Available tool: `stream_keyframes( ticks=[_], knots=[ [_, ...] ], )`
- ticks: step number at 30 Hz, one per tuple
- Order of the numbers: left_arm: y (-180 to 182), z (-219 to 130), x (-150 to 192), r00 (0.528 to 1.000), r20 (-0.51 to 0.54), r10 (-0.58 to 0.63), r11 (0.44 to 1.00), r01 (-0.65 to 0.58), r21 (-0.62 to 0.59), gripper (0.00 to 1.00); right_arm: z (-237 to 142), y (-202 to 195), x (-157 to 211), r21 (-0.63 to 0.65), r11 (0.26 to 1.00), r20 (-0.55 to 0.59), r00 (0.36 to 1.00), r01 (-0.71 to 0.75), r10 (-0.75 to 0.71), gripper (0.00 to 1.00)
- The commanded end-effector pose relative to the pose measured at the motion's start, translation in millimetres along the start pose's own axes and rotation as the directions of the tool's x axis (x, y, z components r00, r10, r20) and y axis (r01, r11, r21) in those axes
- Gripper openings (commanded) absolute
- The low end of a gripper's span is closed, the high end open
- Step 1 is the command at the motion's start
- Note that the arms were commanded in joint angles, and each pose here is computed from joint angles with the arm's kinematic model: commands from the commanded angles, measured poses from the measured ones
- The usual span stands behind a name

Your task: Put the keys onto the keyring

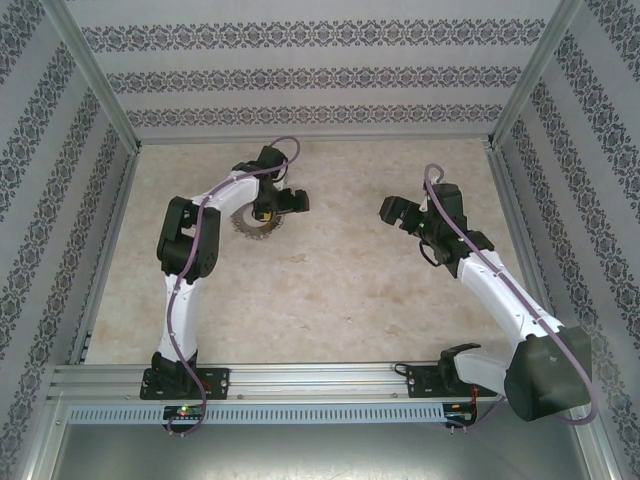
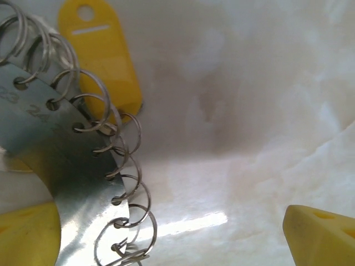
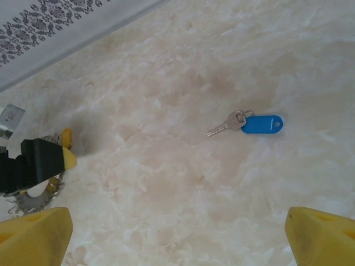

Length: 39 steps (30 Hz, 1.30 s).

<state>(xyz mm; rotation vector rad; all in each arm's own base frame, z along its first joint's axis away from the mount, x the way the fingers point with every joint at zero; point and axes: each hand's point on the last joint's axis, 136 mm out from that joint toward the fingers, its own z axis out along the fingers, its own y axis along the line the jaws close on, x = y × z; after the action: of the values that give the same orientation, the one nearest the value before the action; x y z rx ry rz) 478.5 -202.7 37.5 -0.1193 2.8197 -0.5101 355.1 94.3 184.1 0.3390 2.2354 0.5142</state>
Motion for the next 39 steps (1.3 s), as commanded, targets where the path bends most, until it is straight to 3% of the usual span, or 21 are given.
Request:
stream_keyframes(
  ticks=[1, 6, 10, 13, 16, 21, 22, 25, 29, 34, 39],
  knots=[
    [-71, 9, 38, 0.996, -0.086, -0.014, 0.983, 0.03, 0.182, 1.0, -1, 0, -11, 0.005, 1.0, 0.012, 1.0, -0.028, 0.028, 0.98],
    [-133, 11, 68, 0.986, -0.148, -0.077, 0.952, 0.117, 0.281, 1.0, 6, -15, -3, 0.041, 0.996, -0.016, 0.997, -0.073, 0.074, 0.98],
    [-190, 15, 81, 0.971, -0.202, -0.129, 0.89, 0.204, 0.409, 1.0, 4, -38, 4, 0.096, 0.988, -0.02, 0.992, -0.123, 0.126, 0.98],
    [-225, -2, 80, 0.978, -0.185, -0.095, 0.857, 0.175, 0.485, 1.0, -3, -59, 7, 0.148, 0.975, -0.007, 0.986, -0.166, 0.169, 0.98],
    [-233, -32, 68, 0.99, -0.125, -0.06, 0.866, 0.114, 0.487, 1.0, -8, -70, 15, 0.185, 0.968, -0.027, 0.983, -0.172, 0.18, 0.98],
    [-206, -89, 37, 0.999, 0.008, -0.042, 0.9, 0.034, 0.435, 1.0, -5, -50, 45, 0.098, 0.988, -0.193, 0.971, -0.123, 0.14, 0.9],
    [-195, -100, 30, 0.998, 0.034, -0.051, 0.906, 0.032, 0.422, 1.0, -3, -41, 55, 0.068, 0.991, -0.25, 0.959, -0.119, 0.133, 0.84],
    [-158, -126, 13, 0.991, 0.117, -0.069, 0.93, 0.021, 0.367, 1.0, 3, -12, 94, -0.012, 0.996, -0.437, 0.896, -0.092, 0.078, 0.7],
    [-99, -148, -1, 0.971, 0.218, -0.1, 0.97, 0.047, 0.237, 1.0, 5, 19, 153, -0.092, 0.995, -0.638, 0.766, 0.023, -0.077, 0.51],
    [-58, -177, -8, 0.937, 0.338, -0.092, 0.986, 0.039, 0.162, 1.0, 12, 23, 183, -0.096, 0.992, -0.711, 0.692, 0.082, -0.126, 0.28],
    [-38, -191, -1, 0.915, 0.403, -0.033, 0.997, 0.003, 0.075, 1.0, 13, 17, 185, -0.048, 0.991, -0.721, 0.683, 0.122, -0.119, 0.23]
  ],
)
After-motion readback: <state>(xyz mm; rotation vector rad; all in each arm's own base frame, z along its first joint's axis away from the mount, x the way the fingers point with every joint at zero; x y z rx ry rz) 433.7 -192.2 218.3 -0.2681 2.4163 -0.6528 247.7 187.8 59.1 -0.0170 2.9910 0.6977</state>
